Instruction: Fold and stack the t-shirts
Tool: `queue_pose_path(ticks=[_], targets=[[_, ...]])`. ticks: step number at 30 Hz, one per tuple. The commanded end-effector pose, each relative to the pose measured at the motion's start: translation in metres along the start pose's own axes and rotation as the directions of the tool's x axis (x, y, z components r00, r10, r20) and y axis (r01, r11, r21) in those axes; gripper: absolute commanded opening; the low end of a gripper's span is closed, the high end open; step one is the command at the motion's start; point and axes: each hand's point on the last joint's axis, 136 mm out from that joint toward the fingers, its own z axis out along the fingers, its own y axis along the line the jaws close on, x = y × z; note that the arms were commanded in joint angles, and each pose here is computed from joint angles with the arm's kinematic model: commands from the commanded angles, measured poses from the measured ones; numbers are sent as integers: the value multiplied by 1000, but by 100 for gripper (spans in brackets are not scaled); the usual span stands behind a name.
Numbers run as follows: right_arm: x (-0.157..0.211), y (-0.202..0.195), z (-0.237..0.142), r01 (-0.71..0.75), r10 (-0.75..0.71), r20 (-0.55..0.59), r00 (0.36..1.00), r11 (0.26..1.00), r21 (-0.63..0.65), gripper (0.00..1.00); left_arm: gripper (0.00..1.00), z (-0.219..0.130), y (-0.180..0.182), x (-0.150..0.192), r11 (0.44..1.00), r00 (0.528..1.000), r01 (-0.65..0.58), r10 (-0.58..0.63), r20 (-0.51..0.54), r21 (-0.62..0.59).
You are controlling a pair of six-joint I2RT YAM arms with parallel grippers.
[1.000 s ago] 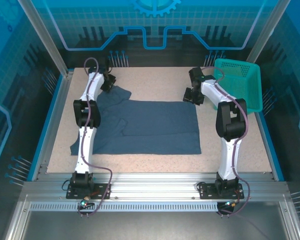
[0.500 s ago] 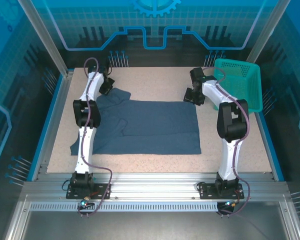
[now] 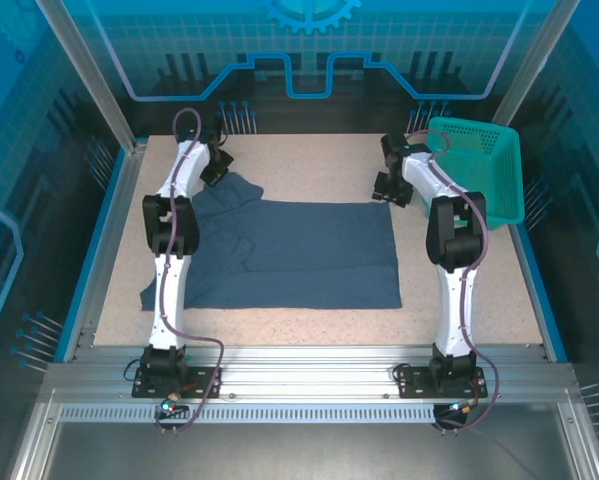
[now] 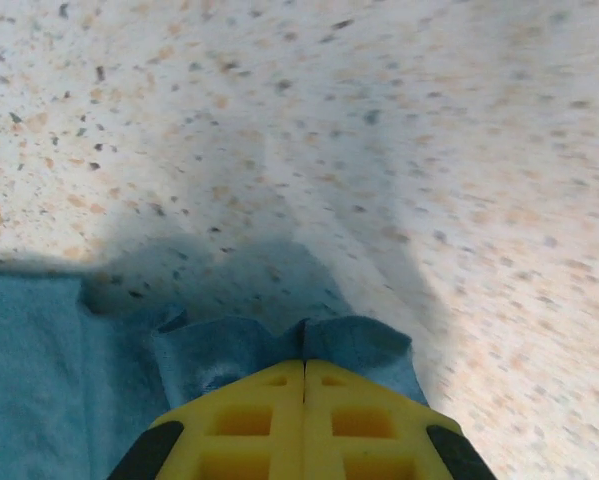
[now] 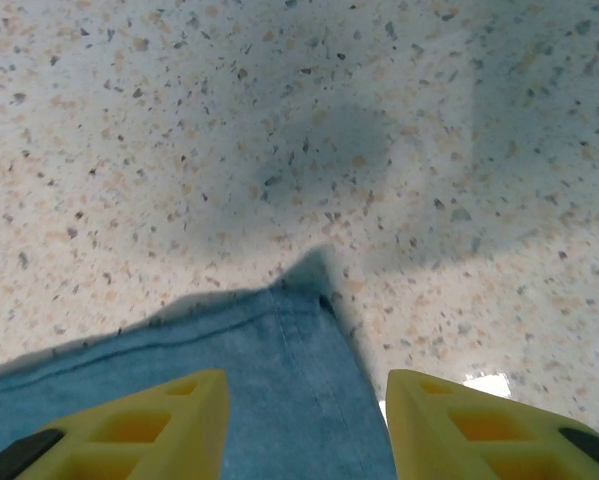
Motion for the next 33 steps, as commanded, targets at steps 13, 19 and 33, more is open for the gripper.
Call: queue_pose_path(ticks=[13,19,33], targets=[[-2,-5,41,34,-28,-98,995,997,64,21,0,-66,-28,-11,987,993,-99,90,74,128],[-6,-6,23,27,-24,-54,998,998,58,3,0,-70,-29,-7,984,993,-110,103,57,138],[-14,12,-38,81,-79,63,995,996,-30,0,0,-113,3,11,983,991,-131,126,46,126]])
